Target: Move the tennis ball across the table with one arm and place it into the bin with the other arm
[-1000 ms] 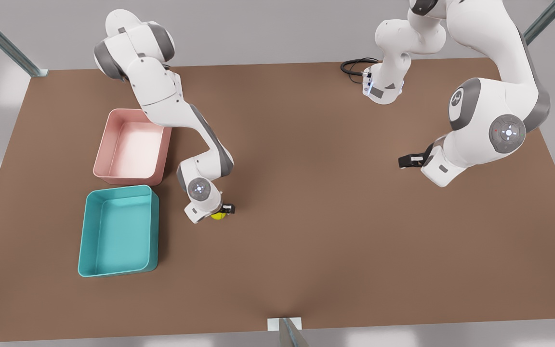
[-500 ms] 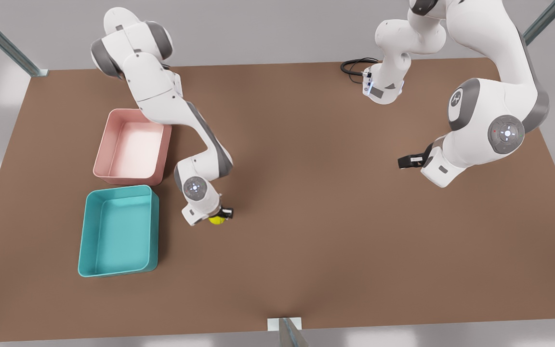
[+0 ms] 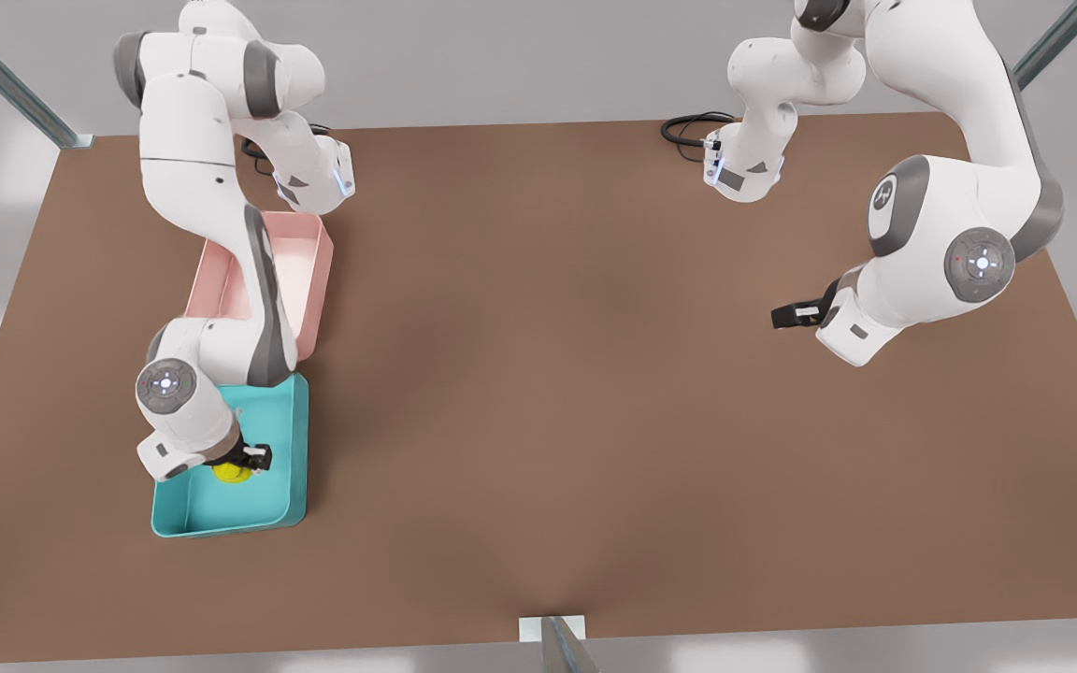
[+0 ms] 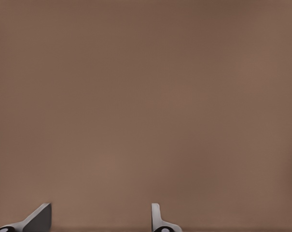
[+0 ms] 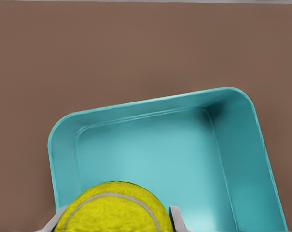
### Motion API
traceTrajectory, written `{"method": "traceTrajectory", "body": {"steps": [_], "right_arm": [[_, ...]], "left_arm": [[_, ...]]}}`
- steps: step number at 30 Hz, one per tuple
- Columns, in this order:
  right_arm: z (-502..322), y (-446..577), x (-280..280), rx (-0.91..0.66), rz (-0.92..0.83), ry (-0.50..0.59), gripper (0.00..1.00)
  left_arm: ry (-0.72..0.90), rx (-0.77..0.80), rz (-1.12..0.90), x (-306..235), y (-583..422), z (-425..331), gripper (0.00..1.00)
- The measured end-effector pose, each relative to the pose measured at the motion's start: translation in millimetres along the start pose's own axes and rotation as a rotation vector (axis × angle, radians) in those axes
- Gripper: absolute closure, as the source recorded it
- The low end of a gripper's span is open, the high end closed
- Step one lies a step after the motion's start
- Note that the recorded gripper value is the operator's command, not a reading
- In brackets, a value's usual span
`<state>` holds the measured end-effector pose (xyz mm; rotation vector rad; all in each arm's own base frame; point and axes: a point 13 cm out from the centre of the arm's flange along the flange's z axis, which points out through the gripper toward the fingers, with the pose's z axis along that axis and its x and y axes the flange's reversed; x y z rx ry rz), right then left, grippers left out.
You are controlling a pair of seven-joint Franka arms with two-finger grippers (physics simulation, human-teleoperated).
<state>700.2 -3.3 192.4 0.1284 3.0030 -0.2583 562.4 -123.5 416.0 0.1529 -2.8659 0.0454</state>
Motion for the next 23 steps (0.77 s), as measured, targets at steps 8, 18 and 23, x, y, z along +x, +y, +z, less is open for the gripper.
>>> {"method": "traceTrajectory", "body": {"steps": [8,18,23], "right_arm": [[13,4,5,-0.044,-0.144,0.04,0.0],[-256,5,47,-0.188,-0.233,0.099,0.0],[-285,-29,87,-0.146,-0.202,0.162,0.0]], "left_arm": [[0.003,-0.001,-0.005,0,0,1,0.0],[0.006,-0.002,-0.008,-1,0,3,0.0],[0.008,-0.002,-0.009,0,0,3,0.0]]}}
